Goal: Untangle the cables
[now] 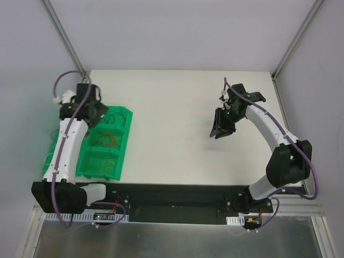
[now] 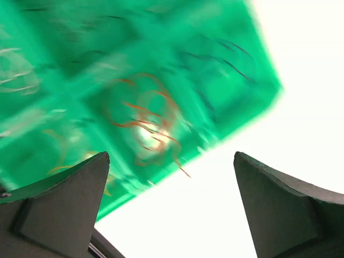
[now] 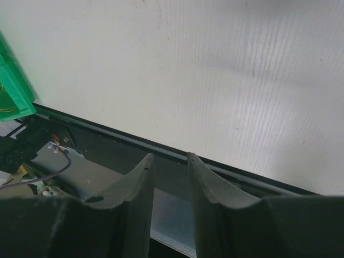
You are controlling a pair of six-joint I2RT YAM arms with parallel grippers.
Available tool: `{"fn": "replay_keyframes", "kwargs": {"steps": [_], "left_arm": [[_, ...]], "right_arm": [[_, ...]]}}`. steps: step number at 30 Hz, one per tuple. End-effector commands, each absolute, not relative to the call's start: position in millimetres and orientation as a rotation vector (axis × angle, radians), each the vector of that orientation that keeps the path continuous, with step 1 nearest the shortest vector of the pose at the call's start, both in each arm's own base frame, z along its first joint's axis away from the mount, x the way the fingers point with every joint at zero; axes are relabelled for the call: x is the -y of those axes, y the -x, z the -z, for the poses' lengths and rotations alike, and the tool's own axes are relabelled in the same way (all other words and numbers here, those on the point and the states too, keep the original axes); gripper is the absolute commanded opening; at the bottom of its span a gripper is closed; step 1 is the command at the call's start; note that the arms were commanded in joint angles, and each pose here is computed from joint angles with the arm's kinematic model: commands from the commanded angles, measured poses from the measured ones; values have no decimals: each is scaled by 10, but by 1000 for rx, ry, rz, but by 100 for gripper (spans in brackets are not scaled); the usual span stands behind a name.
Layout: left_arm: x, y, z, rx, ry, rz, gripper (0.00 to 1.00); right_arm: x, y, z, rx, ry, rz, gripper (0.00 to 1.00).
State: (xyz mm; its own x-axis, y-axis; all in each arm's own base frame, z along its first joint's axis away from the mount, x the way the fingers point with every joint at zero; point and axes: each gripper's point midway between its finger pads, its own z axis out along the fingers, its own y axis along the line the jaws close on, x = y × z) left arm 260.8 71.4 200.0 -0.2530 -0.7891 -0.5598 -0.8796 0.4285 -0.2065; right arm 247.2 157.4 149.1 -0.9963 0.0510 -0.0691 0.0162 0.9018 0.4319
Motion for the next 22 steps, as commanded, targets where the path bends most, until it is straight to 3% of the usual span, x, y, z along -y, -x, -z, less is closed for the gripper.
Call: {"fn": "replay_keyframes", "kwargs": {"steps": [1, 6, 9, 11, 12, 14, 16, 20, 22], "left_arm": [[373, -3091, -2428, -2206, 811, -53, 99], [1974, -3262, -3094, -2102, -89, 29, 99], [2659, -3089, -3637, -1928, -344, 282, 99], [2977, -2892, -4040, -1787, -456, 524, 99], [3102, -2766, -4222, -1714, -514, 637, 99], [3206, -2549, -4566, -1566, -594, 780, 99], [3158, -2476, -4831, -1484, -584, 812, 99], [2980, -2443, -5160, -1395, -565, 762, 99], [2853, -2450, -5284, -1365, -538, 719, 99]], "right_arm": [[-1543, -2533, -1741, -2886, -2, -613, 35], [-1447, -2620, -2291, -2581, 23, -580, 40], [-1302, -2638, -2785, -2347, 39, -523, 48], [-1160, -2621, -3134, -2199, 18, -471, 62], [-1064, -2608, -3326, -2124, -13, -437, 74], [-878, -2542, -3635, -2018, -71, -373, 90], [-756, -2446, -3925, -1934, -91, -345, 96], [-469, -2299, -4410, -1785, -189, -265, 100], [-405, -2193, -4702, -1688, -179, -269, 96]]}}
